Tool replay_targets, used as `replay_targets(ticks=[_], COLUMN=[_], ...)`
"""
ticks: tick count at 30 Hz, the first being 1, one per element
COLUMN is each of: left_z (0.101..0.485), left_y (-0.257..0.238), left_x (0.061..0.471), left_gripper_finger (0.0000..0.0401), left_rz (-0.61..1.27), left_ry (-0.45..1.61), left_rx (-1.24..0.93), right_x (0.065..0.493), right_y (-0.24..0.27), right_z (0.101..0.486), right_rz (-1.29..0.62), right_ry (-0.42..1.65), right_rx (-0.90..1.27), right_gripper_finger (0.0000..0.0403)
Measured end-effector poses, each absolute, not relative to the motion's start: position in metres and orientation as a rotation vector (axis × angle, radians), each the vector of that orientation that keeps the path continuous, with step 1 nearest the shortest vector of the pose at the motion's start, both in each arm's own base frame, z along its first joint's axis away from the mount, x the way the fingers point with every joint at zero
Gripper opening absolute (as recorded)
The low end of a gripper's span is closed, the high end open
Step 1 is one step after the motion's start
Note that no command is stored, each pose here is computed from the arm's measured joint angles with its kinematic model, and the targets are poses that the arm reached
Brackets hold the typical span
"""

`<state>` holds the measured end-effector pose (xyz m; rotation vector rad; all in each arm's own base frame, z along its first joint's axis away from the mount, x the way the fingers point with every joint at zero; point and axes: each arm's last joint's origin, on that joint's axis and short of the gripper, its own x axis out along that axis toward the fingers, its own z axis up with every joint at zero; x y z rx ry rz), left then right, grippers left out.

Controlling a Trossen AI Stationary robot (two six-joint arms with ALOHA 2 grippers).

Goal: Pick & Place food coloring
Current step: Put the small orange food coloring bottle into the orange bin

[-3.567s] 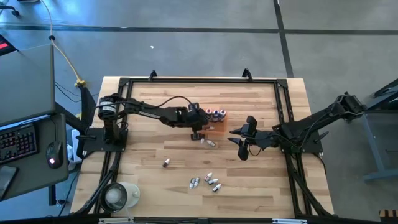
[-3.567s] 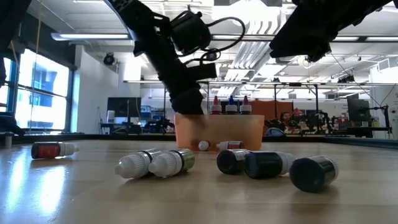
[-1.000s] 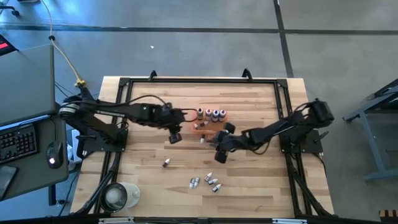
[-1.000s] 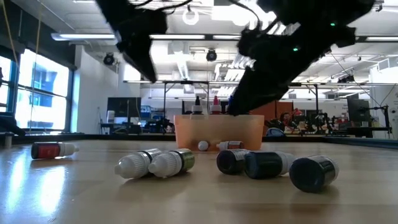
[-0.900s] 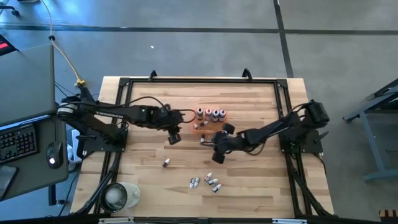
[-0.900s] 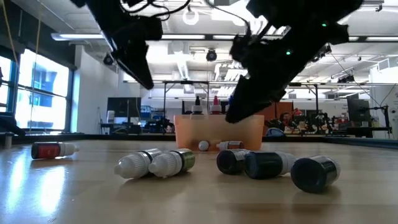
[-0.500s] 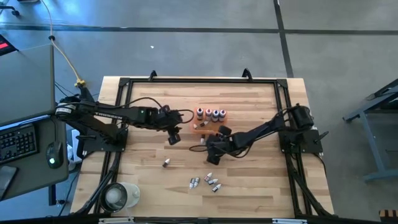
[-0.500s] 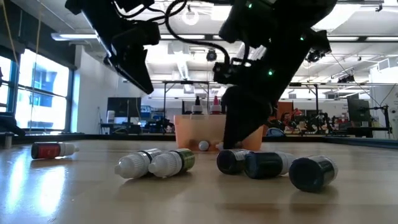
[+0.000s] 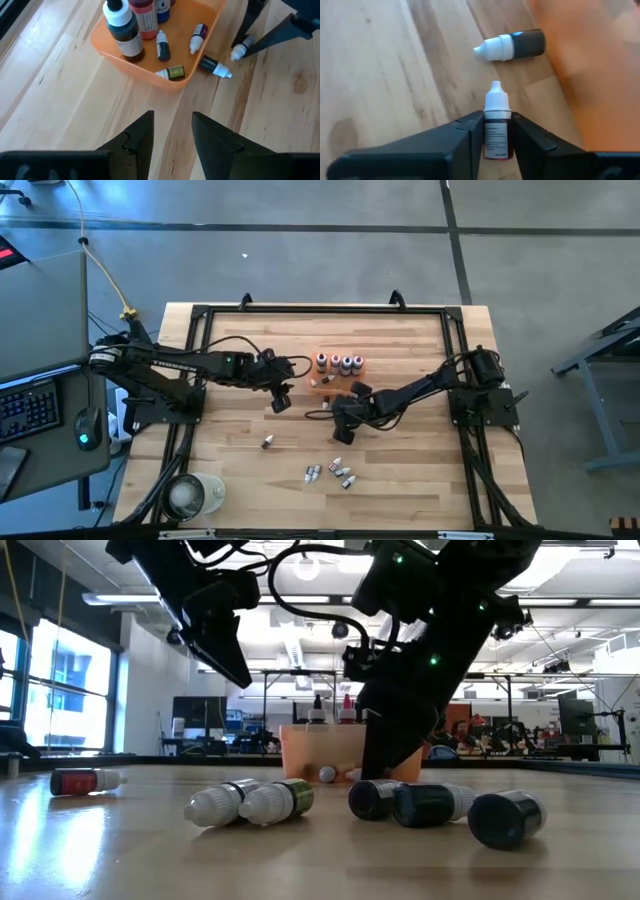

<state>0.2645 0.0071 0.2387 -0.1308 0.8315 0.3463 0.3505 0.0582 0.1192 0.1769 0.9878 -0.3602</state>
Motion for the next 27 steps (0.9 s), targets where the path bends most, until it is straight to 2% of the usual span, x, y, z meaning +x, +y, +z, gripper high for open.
replay_targets(ticks=[6,12,18,21,27], left_z=[0.239,0.239,0.239,0.239,0.239], left_y=[0.007,0.007,0.007,0.007,0.007], left_x=[0.265,0.265,0.265,0.265,0.265], left_gripper_finger=[0.0131,0.0131,0.0131,0.0131,0.0131], left_rz=[0.346,0.346,0.347,0.347,0.347], left_ry=[0.830,0.831,0.830,0.830,0.830], left_rx=[-0.131,-0.131,-0.131,-0.131,-0.130], right_x=[0.350,0.343,0.328,0.325,0.331], right_y=[0.061,0.059,0.043,0.024,-0.005], right_z=[0.128,0.174,0.216,0.216,0.189], right_rz=[-0.301,-0.278,-0.427,-0.535,-0.547], right_ry=[0.981,0.857,0.731,0.757,0.885], right_rx=[0.212,0.195,0.028,-0.008,0.070], right_gripper_finger=[0.0068,0.0080,0.0078,0.0077,0.0077])
